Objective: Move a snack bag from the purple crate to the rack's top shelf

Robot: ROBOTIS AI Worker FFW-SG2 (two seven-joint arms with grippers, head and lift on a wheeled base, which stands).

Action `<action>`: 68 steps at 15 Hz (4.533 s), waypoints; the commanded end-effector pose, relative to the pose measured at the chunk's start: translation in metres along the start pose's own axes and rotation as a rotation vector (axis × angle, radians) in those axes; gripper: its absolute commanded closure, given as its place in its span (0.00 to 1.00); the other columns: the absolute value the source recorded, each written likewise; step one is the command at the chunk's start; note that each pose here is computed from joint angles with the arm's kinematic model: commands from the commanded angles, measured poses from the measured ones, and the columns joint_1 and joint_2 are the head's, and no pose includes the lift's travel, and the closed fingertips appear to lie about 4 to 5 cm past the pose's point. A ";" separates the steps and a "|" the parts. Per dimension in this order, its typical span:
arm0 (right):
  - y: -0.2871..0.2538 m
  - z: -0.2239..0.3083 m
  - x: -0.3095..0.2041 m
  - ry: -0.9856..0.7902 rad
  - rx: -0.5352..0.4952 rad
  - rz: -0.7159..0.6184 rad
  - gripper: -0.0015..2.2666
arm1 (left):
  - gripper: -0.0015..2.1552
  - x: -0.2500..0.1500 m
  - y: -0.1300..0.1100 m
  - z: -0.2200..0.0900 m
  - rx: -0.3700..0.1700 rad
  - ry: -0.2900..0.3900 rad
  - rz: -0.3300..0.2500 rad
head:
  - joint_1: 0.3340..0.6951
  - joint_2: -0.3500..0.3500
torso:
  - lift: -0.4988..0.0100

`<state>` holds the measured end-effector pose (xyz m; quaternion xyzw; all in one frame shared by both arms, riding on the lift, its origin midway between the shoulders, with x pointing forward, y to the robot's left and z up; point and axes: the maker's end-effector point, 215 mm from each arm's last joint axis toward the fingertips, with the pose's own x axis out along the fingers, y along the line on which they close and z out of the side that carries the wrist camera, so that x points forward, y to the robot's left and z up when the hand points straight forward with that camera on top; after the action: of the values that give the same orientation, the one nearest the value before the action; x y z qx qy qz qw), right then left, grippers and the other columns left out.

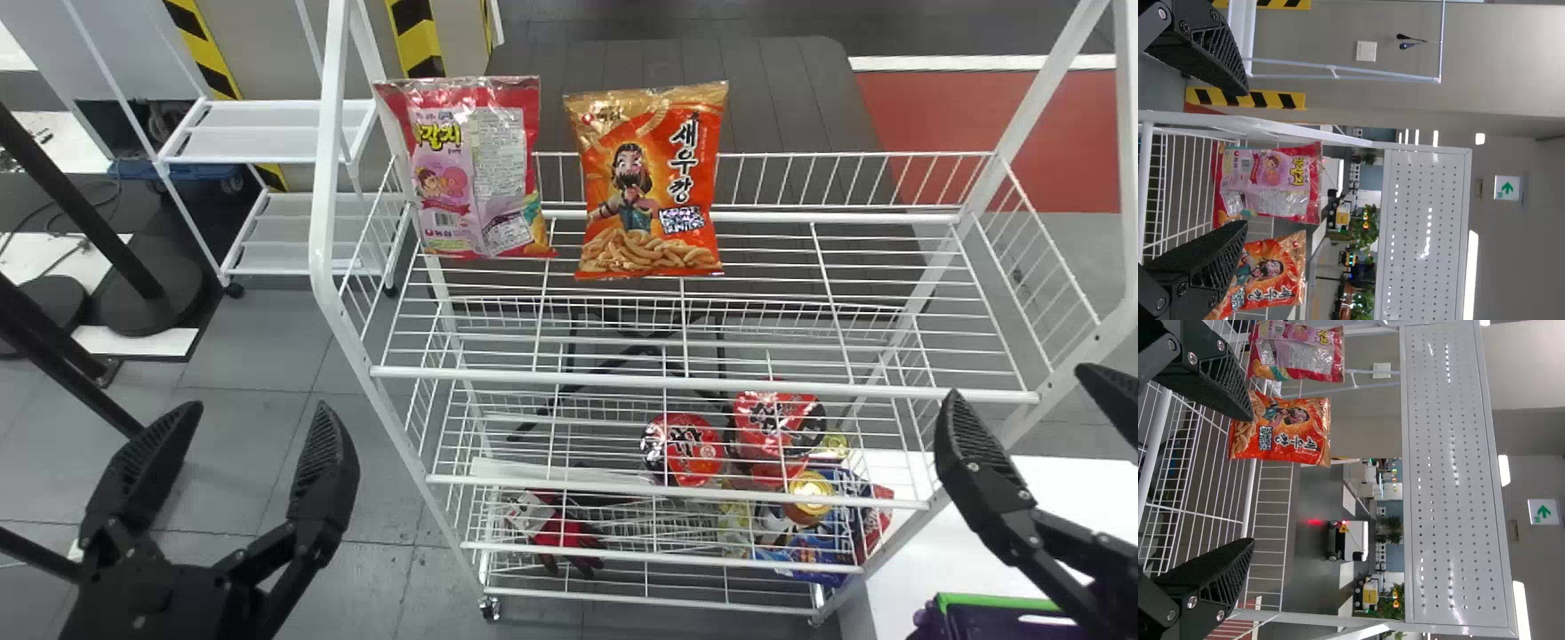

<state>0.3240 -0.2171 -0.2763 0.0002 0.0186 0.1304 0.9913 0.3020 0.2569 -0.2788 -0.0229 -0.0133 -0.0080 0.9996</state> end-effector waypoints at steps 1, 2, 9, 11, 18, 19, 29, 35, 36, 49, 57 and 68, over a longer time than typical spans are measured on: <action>0.003 0.001 -0.001 -0.002 -0.008 0.017 0.08 | 0.06 0.000 -0.001 0.000 -0.003 0.000 0.001 | 1.00 0.61 | 0.95; 0.004 0.001 -0.001 -0.002 -0.008 0.019 0.08 | 0.06 0.000 -0.001 0.000 -0.003 0.000 0.001 | 1.00 0.61 | 0.94; 0.003 0.001 -0.002 -0.010 -0.006 0.020 0.08 | 0.06 0.000 -0.002 0.000 -0.003 0.000 -0.005 | 1.00 0.61 | 0.88; 0.002 -0.001 -0.002 -0.007 -0.005 0.016 0.08 | 0.06 0.000 -0.002 0.000 -0.003 0.000 -0.005 | 1.00 0.61 | 0.87; 0.000 0.000 -0.004 -0.026 0.000 0.014 0.08 | 0.06 0.000 -0.001 -0.003 -0.007 0.003 -0.005 | 1.00 0.60 | 0.81; 0.000 0.000 -0.004 -0.026 0.000 0.015 0.08 | 0.06 -0.001 -0.001 -0.005 -0.007 0.007 -0.005 | 1.00 0.60 | 0.81; 0.002 0.003 -0.005 -0.029 0.007 0.015 0.08 | 0.06 -0.002 0.000 -0.005 -0.005 0.003 -0.003 | 1.00 0.60 | 0.73; 0.001 -0.003 -0.005 -0.012 0.009 0.016 0.08 | 0.06 -0.002 -0.001 -0.004 -0.006 0.001 -0.004 | 1.00 0.61 | 0.68; 0.001 -0.002 -0.005 -0.015 0.009 0.016 0.08 | 0.06 -0.002 -0.001 -0.003 -0.006 0.000 -0.004 | 1.00 0.61 | 0.67; 0.000 -0.010 -0.004 0.005 0.014 0.015 0.08 | 0.06 -0.003 -0.002 -0.003 -0.006 -0.005 -0.004 | 1.00 0.60 | 0.57; -0.001 -0.018 -0.003 0.032 0.015 0.014 0.08 | 0.06 -0.002 -0.004 -0.002 -0.014 -0.006 -0.006 | 1.00 0.60 | 0.51; -0.003 -0.016 -0.003 0.035 0.014 0.007 0.08 | 0.06 -0.002 -0.004 0.000 -0.016 -0.010 -0.006 | 1.00 0.59 | 0.42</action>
<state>0.3216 -0.2201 -0.2913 0.0057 0.0351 0.1351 0.9902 0.2997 0.2522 -0.2780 -0.0300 -0.0188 -0.0125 0.9993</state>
